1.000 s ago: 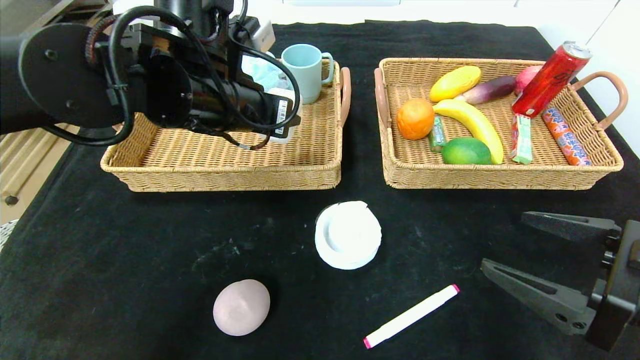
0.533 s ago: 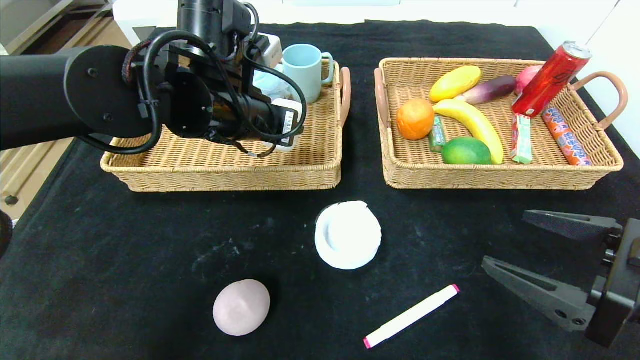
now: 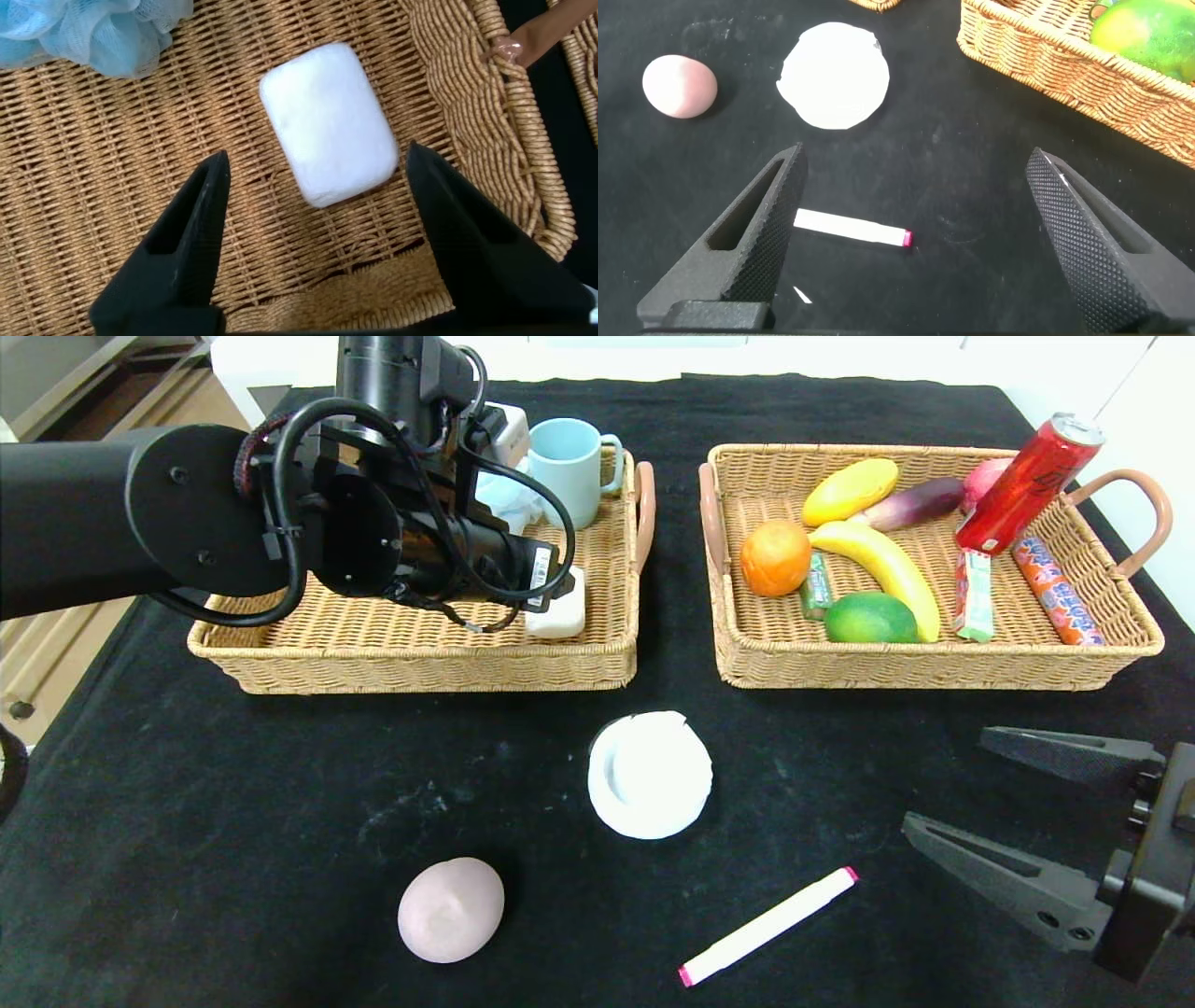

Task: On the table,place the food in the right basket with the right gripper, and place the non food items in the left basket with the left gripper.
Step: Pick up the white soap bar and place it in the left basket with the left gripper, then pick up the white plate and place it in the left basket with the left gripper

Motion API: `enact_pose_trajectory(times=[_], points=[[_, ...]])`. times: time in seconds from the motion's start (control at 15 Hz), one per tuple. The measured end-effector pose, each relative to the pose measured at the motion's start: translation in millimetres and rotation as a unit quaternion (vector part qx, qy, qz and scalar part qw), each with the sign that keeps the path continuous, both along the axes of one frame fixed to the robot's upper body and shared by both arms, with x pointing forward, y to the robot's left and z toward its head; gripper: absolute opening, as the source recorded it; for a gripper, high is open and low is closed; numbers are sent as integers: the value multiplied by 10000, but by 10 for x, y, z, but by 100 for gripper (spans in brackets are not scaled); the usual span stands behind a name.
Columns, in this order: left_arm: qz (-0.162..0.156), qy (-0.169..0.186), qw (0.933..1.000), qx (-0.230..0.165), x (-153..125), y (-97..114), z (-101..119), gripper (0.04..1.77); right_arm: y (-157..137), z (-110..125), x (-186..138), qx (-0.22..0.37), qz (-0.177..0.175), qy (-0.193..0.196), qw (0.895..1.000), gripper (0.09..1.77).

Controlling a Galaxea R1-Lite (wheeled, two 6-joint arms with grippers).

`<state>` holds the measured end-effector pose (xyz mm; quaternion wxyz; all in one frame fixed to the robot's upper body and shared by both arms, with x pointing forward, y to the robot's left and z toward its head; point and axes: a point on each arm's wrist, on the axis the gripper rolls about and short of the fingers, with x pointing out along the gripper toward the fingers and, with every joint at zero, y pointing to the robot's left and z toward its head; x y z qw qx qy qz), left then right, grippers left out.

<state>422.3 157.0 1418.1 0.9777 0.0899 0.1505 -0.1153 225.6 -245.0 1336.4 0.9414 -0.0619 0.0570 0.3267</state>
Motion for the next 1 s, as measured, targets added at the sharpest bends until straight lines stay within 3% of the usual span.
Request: enact_pose_trajectory(times=[0.4,0.53,1.0], points=[[-7,226,9997,72,-203,-49,40,155,-9,10,-14,14,4,-33,10000,171],[70,368,9992,-135,-357,-97,78,159,-13,16,-20,16,4,-50,10000,171],[330,1458,9863,-695,-765,-170,-1,166,-14,18,-21,20,4,-56,10000,171]])
